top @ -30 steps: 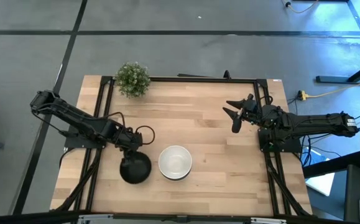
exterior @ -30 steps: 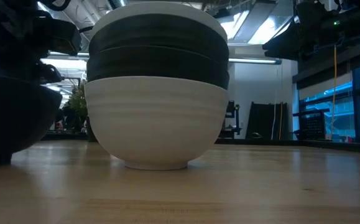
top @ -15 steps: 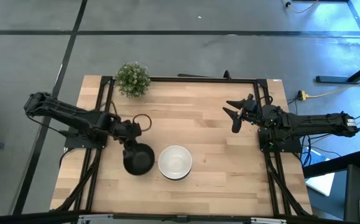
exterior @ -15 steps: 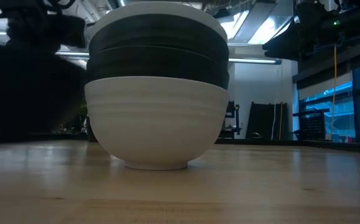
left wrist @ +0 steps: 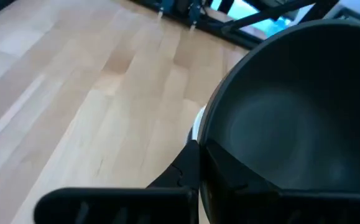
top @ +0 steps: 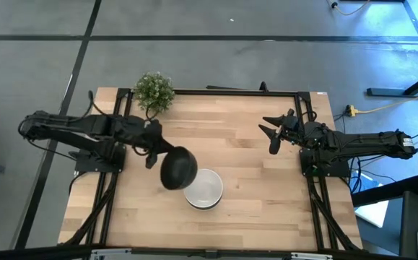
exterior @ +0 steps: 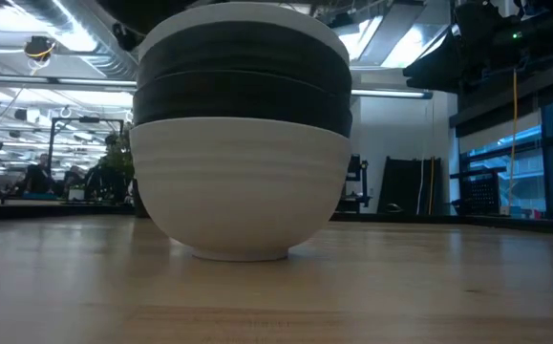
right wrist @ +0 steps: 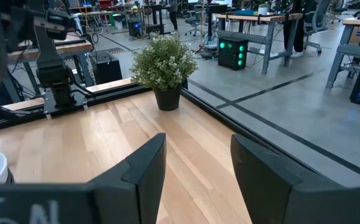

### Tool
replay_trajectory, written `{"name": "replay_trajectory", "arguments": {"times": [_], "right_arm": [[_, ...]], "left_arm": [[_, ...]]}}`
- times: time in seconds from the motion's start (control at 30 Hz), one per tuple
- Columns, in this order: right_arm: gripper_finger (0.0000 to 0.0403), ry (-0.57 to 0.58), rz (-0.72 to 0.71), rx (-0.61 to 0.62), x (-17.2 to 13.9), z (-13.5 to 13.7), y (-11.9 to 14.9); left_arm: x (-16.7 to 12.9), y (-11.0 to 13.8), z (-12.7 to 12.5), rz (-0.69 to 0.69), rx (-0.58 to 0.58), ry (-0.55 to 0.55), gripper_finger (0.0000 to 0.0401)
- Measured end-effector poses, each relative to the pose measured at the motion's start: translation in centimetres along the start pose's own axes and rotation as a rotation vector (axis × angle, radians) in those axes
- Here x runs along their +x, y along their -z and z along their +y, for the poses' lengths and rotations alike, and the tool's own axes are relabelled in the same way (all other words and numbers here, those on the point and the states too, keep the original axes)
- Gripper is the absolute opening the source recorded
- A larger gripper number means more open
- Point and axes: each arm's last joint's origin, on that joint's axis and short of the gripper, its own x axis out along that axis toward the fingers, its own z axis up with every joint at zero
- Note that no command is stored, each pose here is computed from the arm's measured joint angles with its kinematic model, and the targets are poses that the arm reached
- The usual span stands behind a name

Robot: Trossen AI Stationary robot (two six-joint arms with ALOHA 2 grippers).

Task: Nest bowls inside each other
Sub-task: Stack the black bowl on the white bowl

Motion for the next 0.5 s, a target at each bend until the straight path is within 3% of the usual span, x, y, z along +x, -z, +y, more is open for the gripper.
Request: {"name": "replay_trajectory", "arguments": {"times": [0.17,0.33,0.5], "right_arm": [[0.0181,0.000,0.000,-0.001,0.0,0.0,0.0],[0.0181,0.000,-0.001,-0.001,0.0,0.0,0.0],[0.0181,0.000,-0.002,0.001,0.0,0.0,0.0]], "left_arm": [[3.0,0.2,0.1,0.098,-0.007,-0.034,0.0001],[6.8,-0.9,-0.9,0.163,0.006,0.102,0.0000],[9.2,-2.7,-1.5,0.293,-0.016,0.110,0.0000]]}}
